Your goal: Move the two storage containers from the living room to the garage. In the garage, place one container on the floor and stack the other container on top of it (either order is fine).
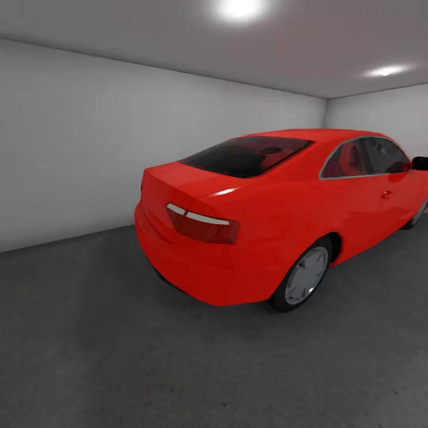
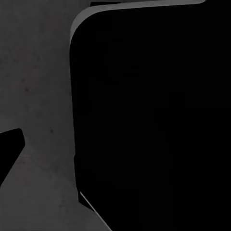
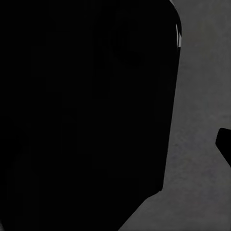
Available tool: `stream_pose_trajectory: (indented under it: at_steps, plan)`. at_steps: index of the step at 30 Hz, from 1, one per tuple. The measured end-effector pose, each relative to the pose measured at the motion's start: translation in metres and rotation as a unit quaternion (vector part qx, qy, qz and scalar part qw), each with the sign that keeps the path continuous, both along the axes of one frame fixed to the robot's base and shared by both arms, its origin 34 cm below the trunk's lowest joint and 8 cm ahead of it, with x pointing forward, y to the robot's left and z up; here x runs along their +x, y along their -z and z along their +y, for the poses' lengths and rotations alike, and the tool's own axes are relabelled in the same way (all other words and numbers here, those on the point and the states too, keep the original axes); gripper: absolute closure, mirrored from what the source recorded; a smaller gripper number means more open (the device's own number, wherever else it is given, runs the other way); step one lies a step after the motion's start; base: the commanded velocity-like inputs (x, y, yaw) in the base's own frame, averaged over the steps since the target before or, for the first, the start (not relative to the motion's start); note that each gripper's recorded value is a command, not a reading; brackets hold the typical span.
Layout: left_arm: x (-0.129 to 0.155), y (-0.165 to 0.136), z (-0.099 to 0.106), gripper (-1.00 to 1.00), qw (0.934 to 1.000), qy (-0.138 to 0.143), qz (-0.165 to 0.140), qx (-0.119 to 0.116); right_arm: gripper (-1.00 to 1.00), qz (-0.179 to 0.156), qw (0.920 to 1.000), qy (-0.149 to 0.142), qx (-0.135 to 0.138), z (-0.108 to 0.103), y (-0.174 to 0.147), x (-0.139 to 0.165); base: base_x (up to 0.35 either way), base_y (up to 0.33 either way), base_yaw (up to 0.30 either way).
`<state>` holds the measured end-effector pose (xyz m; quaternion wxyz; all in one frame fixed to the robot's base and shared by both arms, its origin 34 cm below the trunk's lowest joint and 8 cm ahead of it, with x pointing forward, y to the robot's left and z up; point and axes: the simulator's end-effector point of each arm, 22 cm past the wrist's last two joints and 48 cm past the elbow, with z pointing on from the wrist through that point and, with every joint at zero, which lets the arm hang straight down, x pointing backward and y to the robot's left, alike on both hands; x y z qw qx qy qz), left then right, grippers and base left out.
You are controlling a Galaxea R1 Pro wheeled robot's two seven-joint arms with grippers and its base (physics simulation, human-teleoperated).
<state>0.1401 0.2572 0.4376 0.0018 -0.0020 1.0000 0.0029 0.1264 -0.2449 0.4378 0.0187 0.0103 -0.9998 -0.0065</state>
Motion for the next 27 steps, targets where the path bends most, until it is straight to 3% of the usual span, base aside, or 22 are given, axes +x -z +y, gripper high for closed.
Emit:
stream_pose_trajectory:
  at_steps: [10,27]
  plan:
    - [0.0001,0.0000,0.0003,-1.00,1.0000,0.001,0.000,0.000,-1.00,-0.001,1.0000,0.001,-0.005,-0.0055,0.0000,0.0003,0.000,0.000,-0.040]
    - [0.0001,0.0000,0.0003,-1.00,1.0000,0.000,0.000,0.000,-1.00,-0.001,1.0000,0.001,-0.004,-0.0047,0.0000,0.0005,0.000,0.000,-0.272]
